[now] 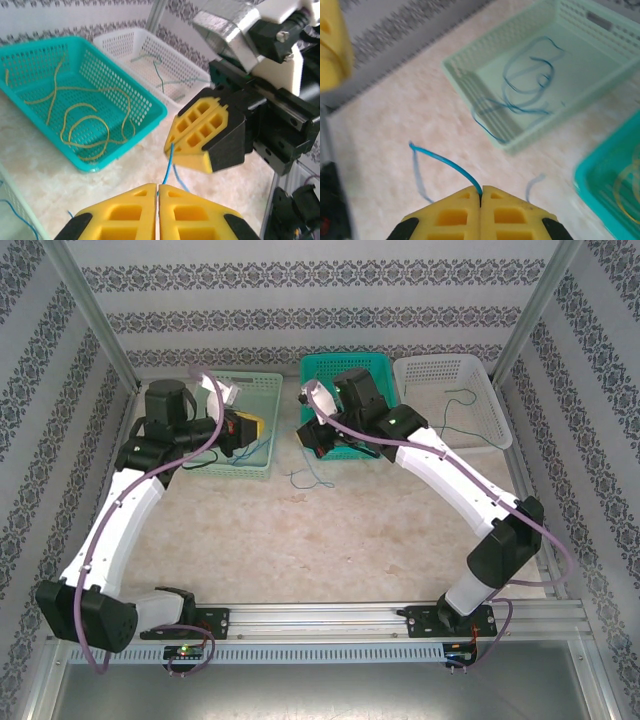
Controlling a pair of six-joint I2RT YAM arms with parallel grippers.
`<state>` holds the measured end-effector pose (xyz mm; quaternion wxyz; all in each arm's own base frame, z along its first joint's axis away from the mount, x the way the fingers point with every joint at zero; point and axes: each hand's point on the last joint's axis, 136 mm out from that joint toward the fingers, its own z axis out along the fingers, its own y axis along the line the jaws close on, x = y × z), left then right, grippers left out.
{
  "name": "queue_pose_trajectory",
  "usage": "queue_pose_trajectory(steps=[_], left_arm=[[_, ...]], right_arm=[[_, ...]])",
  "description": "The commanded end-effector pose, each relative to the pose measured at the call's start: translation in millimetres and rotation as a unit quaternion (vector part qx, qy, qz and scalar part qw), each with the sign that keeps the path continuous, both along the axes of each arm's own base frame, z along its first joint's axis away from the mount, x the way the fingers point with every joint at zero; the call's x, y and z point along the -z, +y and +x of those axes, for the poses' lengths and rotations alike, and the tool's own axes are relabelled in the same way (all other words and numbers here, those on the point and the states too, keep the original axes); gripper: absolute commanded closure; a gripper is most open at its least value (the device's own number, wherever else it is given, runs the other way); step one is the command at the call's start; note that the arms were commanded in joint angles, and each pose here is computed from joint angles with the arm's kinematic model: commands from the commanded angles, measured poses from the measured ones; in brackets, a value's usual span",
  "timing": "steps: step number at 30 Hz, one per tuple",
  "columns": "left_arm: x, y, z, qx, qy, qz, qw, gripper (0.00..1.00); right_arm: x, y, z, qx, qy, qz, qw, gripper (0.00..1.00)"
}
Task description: Untangle the cables
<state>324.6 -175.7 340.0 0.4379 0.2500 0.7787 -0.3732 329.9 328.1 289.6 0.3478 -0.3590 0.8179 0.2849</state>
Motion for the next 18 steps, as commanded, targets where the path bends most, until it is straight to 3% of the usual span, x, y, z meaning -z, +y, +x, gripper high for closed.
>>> queue_pose_trajectory(steps=[1, 5, 9, 12, 15, 18], left_arm=[[23, -10, -17, 0.047, 0.055, 0.014, 0.997, 0.91], [34, -14, -12, 0.035, 0.067, 0.003, 0.997, 0.91], [31, 1, 2, -0.047, 0.05, -0.004, 0.998, 0.85], [25, 13, 8, -0.107, 0.058, -0.017, 0.992, 0.61], [16, 14, 11, -0.137, 0.093, -0.06, 0.984, 0.51], [13, 14, 19, -0.172, 0.154, -0.13, 0.964, 0.47]], right_arm=[[8, -27, -12, 0.005, -0.031, -0.096, 0.995, 0.99], [10, -33, -14, 0.027, -0.026, -0.103, 0.994, 1.0], [12, -48, -5, 0.08, -0.026, -0.094, 0.992, 1.0], [6, -57, 1, 0.116, -0.027, -0.079, 0.99, 1.0], [1, -62, 7, 0.139, -0.033, -0.067, 0.987, 1.0], [-1, -63, 11, 0.155, -0.037, -0.065, 0.985, 1.0]])
